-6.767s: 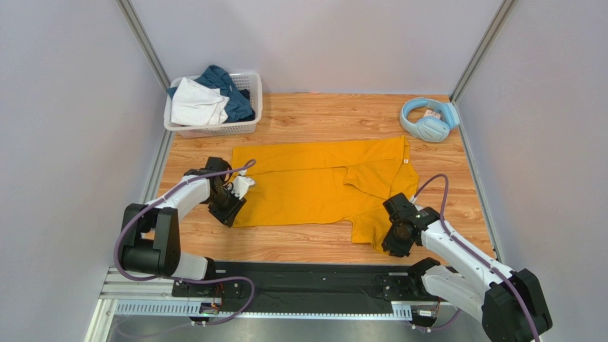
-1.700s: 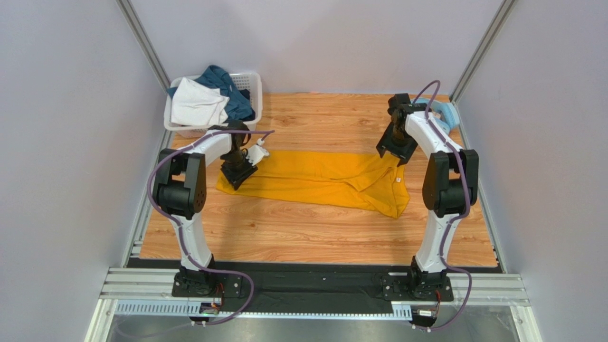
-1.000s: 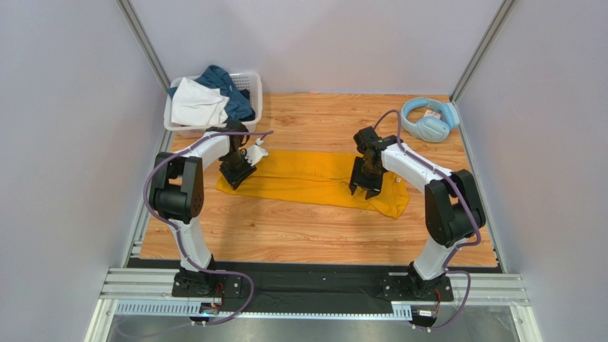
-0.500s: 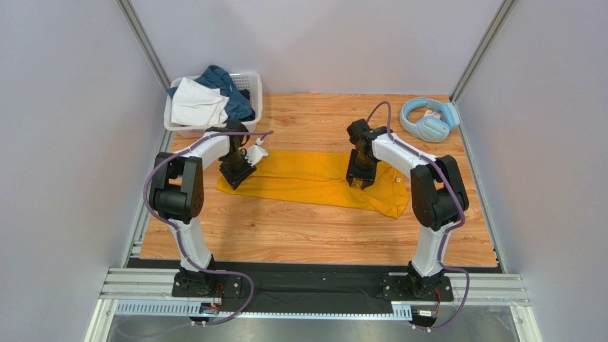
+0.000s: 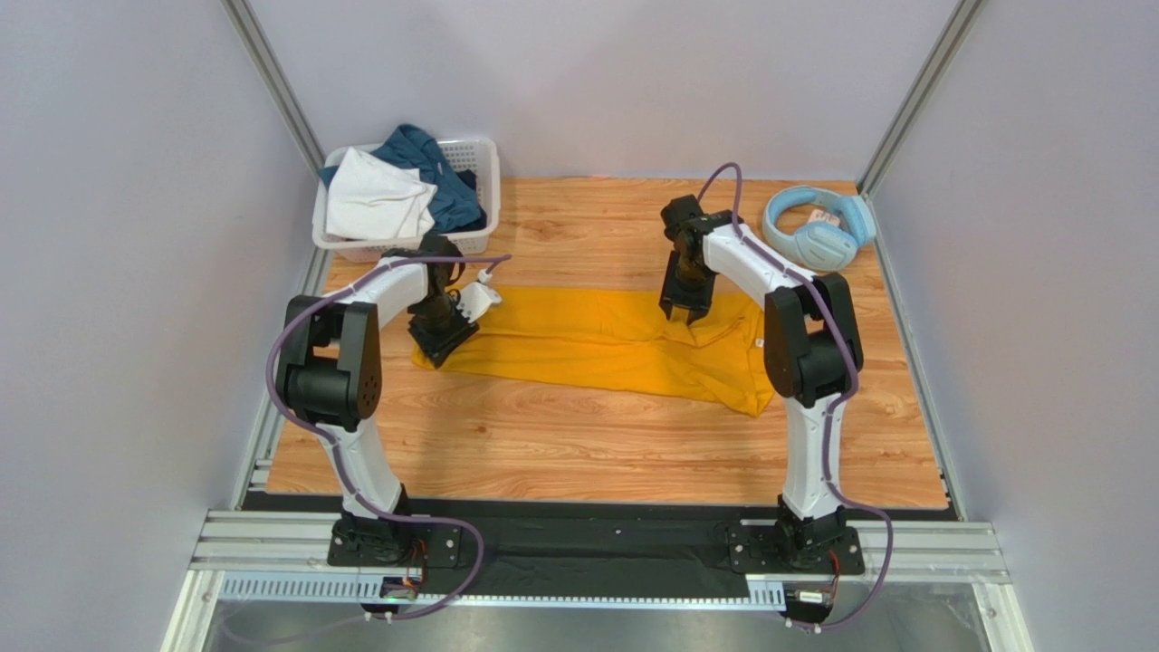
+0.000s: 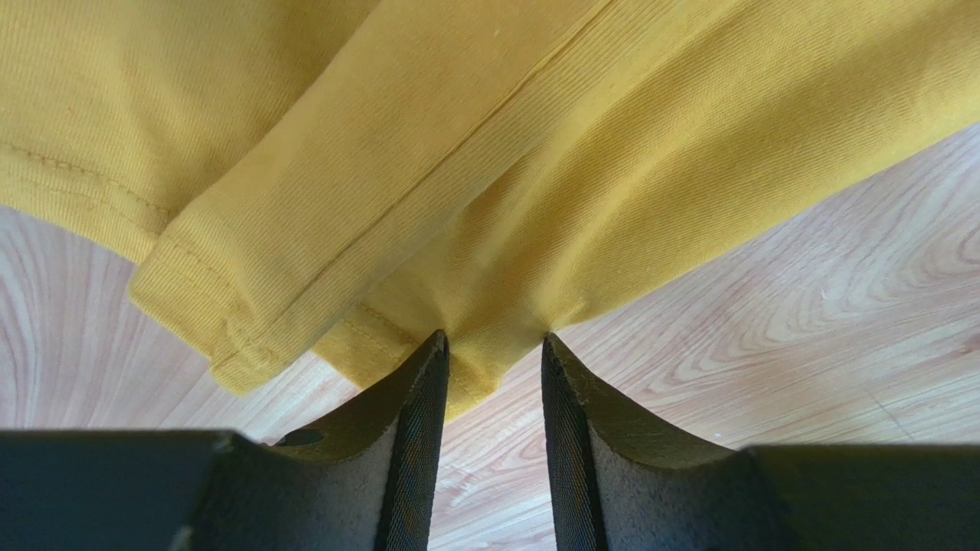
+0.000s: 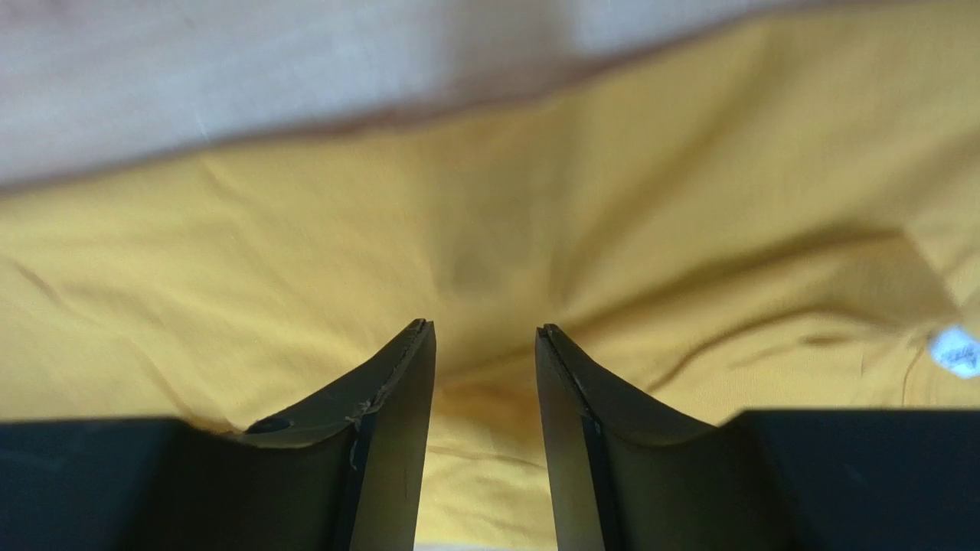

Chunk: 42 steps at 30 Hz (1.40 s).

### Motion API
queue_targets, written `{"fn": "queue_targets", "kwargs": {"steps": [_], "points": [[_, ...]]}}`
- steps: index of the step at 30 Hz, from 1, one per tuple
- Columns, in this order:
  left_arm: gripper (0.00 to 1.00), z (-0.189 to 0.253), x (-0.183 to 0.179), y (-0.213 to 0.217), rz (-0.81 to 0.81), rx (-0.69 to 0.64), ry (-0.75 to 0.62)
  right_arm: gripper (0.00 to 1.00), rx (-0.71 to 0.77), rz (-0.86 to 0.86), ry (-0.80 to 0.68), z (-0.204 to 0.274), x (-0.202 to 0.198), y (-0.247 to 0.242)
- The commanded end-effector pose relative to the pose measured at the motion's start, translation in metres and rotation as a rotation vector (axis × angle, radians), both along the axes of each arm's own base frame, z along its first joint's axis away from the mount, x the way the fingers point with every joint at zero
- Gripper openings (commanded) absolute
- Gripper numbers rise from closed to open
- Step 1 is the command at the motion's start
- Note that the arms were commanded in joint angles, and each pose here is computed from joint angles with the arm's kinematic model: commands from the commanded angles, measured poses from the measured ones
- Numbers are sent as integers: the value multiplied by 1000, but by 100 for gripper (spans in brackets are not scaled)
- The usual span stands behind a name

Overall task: Fold and stack the t-shirts
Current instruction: Fold the tshirt

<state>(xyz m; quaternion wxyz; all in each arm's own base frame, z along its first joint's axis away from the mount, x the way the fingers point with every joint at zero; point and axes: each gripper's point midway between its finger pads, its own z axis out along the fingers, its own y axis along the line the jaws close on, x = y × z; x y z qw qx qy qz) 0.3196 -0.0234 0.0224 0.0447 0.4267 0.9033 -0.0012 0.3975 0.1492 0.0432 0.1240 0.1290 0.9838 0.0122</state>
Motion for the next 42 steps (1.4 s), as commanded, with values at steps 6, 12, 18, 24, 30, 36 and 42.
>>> {"fn": "queue_targets", "kwargs": {"steps": [6,12,18,24,30,36,42], "points": [[42,14,-1,3,-17,-11,-39,46,-12,37,-162,41,79,5],[42,13,-2,3,-13,-10,-38,47,5,21,-207,89,70,0],[42,14,3,1,-8,-19,-44,43,93,31,-185,104,5,1],[41,14,6,1,-9,-15,-41,37,67,49,-114,68,-29,-11],[41,15,5,1,-6,-16,-41,39,129,95,-62,45,-33,1],[41,15,7,1,-5,-16,-41,39,162,129,-62,39,-30,10],[41,15,8,1,-6,-14,-42,38,163,141,-59,35,-22,13]]}}
